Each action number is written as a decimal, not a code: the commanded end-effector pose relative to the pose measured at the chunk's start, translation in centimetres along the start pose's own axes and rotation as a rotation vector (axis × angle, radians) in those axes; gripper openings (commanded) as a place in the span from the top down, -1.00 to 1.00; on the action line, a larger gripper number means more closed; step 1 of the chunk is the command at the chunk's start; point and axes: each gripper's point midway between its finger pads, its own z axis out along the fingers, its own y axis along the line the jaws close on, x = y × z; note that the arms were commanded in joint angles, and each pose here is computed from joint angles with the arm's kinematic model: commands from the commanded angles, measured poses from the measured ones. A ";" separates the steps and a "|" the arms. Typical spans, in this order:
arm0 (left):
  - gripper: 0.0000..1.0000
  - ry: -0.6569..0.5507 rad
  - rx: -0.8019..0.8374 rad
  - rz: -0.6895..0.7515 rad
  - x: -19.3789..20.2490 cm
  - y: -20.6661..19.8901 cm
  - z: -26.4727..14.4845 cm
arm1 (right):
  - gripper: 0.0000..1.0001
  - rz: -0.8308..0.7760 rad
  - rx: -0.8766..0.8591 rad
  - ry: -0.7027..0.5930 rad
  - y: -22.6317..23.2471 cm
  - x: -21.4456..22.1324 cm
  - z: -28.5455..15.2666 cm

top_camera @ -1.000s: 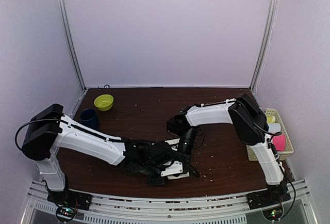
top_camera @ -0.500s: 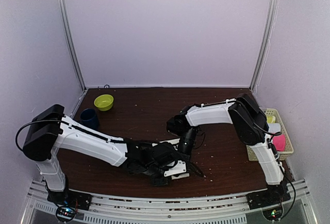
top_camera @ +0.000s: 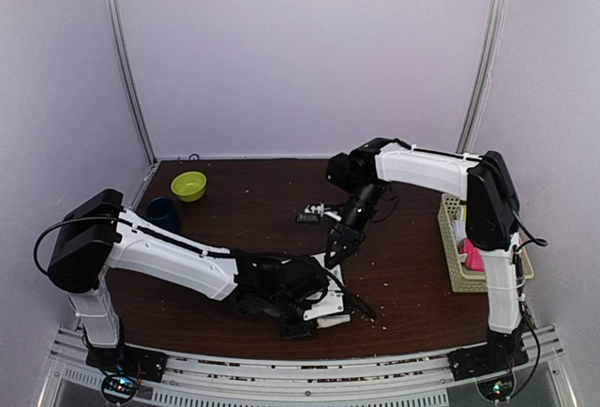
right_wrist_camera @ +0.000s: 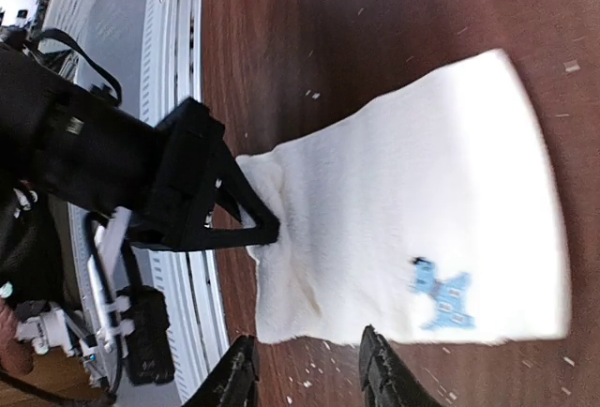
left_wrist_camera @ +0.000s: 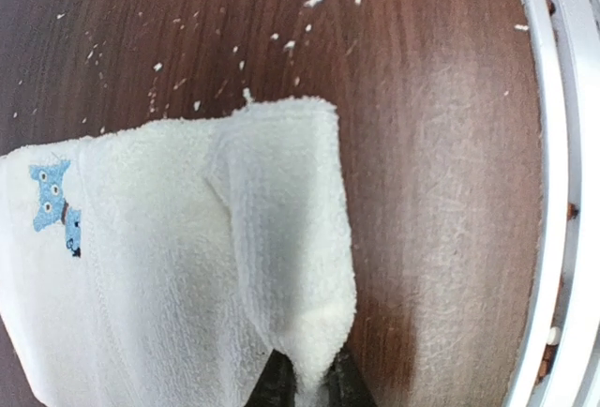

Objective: Roll the towels
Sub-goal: Roll the towel at the center of the board.

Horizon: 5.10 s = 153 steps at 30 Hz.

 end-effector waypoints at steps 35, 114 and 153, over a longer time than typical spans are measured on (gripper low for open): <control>0.90 0.025 0.991 -0.695 0.8 1.5 3.3 | 0.29 -0.443 0.543 -0.058 4.1 4.4 2.0; 0.95 -0.043 0.018 0.132 -1.6 0.6 2.0 | 0.28 0.027 -0.126 0.059 0.6 3.6 2.7; 0.96 -0.121 0.394 -0.238 -1.6 1.1 0.9 | 0.39 0.019 0.215 -0.110 -5.8 -2.3 -4.0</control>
